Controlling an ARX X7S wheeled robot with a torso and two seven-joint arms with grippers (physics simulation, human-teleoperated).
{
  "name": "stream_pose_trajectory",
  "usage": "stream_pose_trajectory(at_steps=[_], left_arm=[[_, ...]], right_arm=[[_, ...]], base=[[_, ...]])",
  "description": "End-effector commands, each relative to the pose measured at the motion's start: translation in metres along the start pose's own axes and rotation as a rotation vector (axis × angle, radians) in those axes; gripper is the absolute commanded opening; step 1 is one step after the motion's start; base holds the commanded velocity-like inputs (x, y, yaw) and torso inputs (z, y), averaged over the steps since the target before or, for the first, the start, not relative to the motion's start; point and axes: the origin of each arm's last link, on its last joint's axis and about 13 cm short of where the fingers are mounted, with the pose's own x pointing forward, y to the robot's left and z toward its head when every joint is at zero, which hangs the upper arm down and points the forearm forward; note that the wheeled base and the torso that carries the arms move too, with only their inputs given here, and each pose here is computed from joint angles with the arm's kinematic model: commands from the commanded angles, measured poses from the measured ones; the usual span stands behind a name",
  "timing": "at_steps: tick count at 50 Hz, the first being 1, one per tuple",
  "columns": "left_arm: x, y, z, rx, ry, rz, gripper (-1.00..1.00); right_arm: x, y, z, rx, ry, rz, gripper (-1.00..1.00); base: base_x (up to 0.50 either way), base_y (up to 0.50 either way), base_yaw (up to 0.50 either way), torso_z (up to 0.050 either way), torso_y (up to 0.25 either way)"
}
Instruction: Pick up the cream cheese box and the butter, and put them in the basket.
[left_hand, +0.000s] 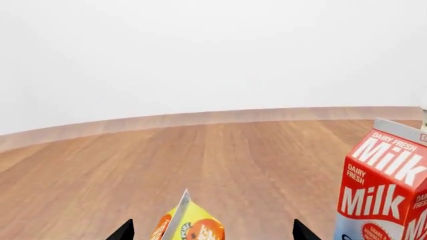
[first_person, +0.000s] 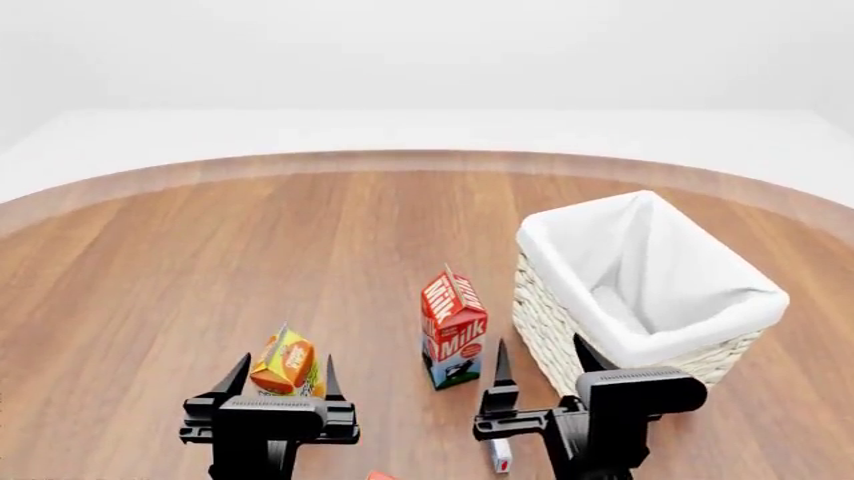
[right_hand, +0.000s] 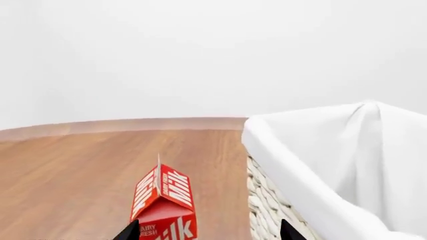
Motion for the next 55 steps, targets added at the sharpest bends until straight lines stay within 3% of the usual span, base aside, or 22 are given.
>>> stream_pose_trajectory(at_steps=[1,7,20,24,38,55], left_arm=[[0.0,0.0,0.0,0.001,0.0,0.0,1.0],[0.0,0.0,0.0,0.0,0.0,0.0,1.0],[0.001,0.0,-0.001,0.001,0.0,0.001,1.0],[0.001,0.0,-0.001,0.002,0.0,0.001,1.0],[0.0,0.0,0.0,0.004,-0.001,0.001,1.0],[0.0,0.0,-0.001,0.005,-0.001,0.0,1.0]], right_arm=[[-0.002,0.002,0.005,-0.012,0.002,0.038,1.0],[-0.002,0.005,0.007,-0.063,0.003,0.023,1.0],[0.002,0.005,0.01,-0.031,0.056,0.009,1.0],[0.004,0.006,0.012,-0.071,0.063,0.009,1.0],[0.013,0.008,0.024,-0.077,0.145,0.012,1.0],[0.024,0.008,0.025,-0.031,0.271,0.004,1.0]], base=[[0.5,0.0,0.0,0.0,0.0],[0.17,0.0,0.0,0.0,0.0],[0.0,0.0,0.0,0.0,0.0],[0.0,0.0,0.0,0.0,0.0],[0.0,0.0,0.0,0.0,0.0],[0.0,0.0,0.0,0.0,0.0]])
